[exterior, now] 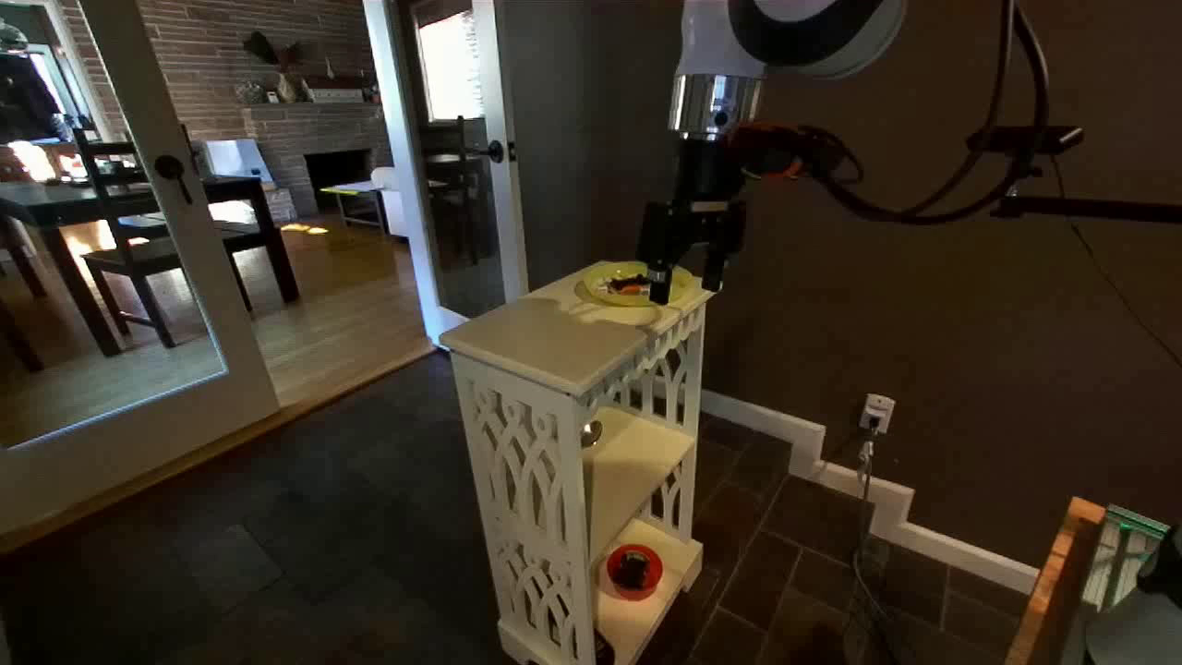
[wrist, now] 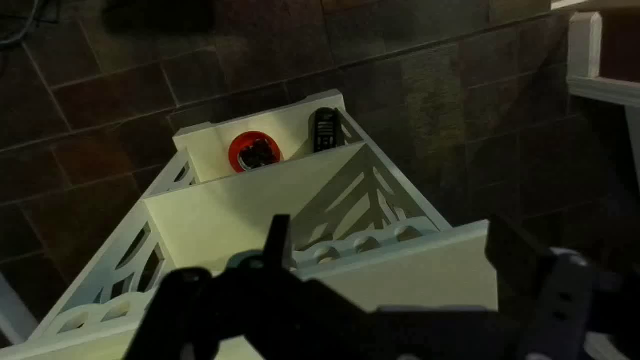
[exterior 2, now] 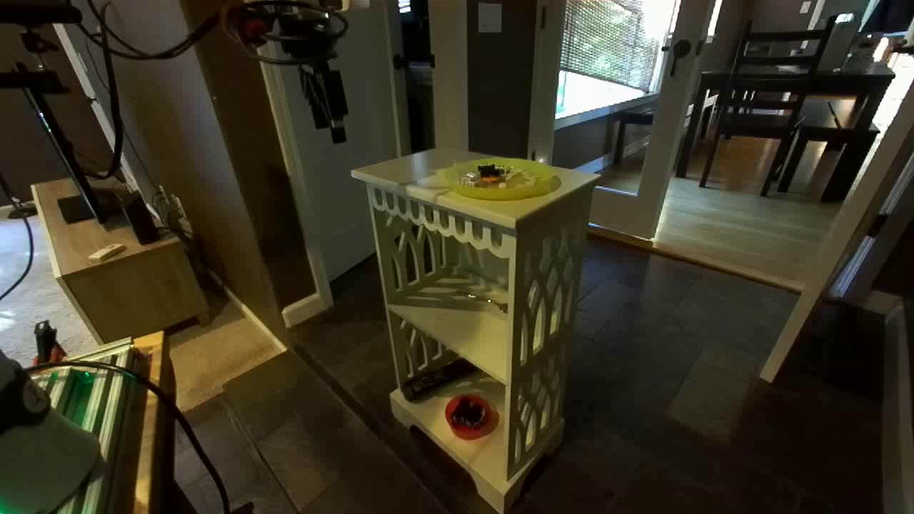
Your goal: Remove the silver spoon from the middle shelf and put it on the top
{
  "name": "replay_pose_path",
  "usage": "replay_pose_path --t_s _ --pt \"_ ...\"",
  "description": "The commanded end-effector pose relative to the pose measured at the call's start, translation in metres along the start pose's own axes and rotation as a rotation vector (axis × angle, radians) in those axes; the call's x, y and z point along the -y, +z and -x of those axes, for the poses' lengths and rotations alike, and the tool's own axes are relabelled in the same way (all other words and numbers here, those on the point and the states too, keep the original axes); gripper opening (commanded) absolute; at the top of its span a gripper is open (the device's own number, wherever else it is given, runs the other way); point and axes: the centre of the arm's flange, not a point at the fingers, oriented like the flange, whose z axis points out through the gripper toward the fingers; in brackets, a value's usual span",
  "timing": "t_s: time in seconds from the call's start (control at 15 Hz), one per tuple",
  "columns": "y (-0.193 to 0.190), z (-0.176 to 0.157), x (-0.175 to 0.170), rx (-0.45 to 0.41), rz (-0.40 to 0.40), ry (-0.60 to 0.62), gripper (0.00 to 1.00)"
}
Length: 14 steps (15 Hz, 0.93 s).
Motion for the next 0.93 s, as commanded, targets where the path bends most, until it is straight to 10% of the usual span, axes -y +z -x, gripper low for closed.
replay_pose_path --t_s 0.0,0.33,0.87 --pt "0.000 0.000 0.000 0.000 0.000 0.000 1.00" --pt "0.000 0.000 0.000 0.000 0.000 0.000 1.00" --pt "0.112 0.019 -0.007 0.037 0.089 -0.091 1.00"
